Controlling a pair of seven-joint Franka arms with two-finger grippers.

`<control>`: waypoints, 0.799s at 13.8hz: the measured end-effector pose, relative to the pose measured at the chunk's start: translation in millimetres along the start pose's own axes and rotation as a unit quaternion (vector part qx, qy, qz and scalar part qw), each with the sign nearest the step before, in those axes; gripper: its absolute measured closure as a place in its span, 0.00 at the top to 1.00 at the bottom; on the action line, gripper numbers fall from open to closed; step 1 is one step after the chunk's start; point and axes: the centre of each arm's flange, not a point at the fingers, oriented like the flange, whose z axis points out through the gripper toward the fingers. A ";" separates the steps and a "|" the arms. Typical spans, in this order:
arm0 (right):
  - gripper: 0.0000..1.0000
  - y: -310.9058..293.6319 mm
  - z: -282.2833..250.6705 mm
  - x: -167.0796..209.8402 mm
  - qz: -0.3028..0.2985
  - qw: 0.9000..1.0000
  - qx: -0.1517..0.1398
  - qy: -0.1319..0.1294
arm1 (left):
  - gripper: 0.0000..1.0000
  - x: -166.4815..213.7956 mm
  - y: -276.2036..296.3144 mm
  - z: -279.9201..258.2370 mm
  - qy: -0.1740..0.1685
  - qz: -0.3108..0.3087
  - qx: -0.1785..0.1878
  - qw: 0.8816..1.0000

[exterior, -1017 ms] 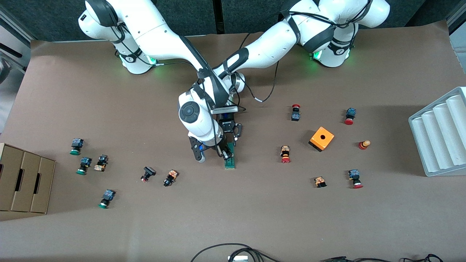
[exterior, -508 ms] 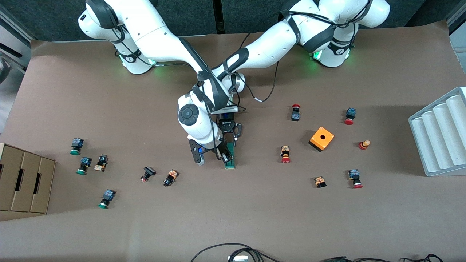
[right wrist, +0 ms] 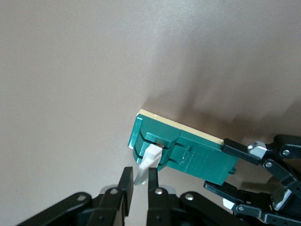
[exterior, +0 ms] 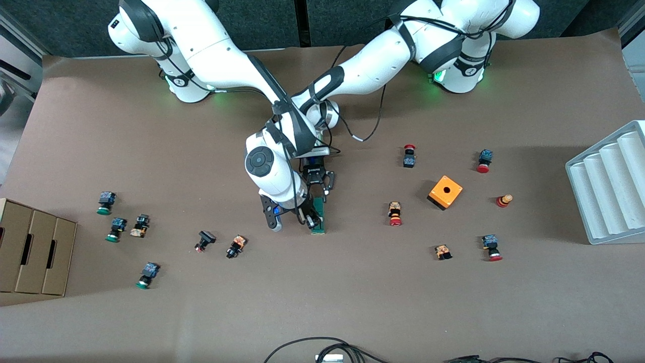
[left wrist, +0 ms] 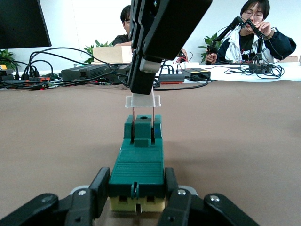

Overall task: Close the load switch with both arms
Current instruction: 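Press the white toggle fully into the closed position with the right gripper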

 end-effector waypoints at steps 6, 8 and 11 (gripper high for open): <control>0.19 -2.7 2.4 0.9 0.002 1.000 0.002 0.000 | 0.55 -0.1 -0.1 -0.1 0.000 0.000 0.000 1.000; 0.19 -5.0 3.3 3.0 0.005 1.000 0.003 0.001 | 0.55 -0.1 -0.1 -0.1 0.000 0.000 0.000 1.000; 0.19 -10.4 6.6 7.0 0.008 1.000 0.006 0.001 | 0.55 -0.2 -0.1 -0.1 0.000 0.000 0.000 1.000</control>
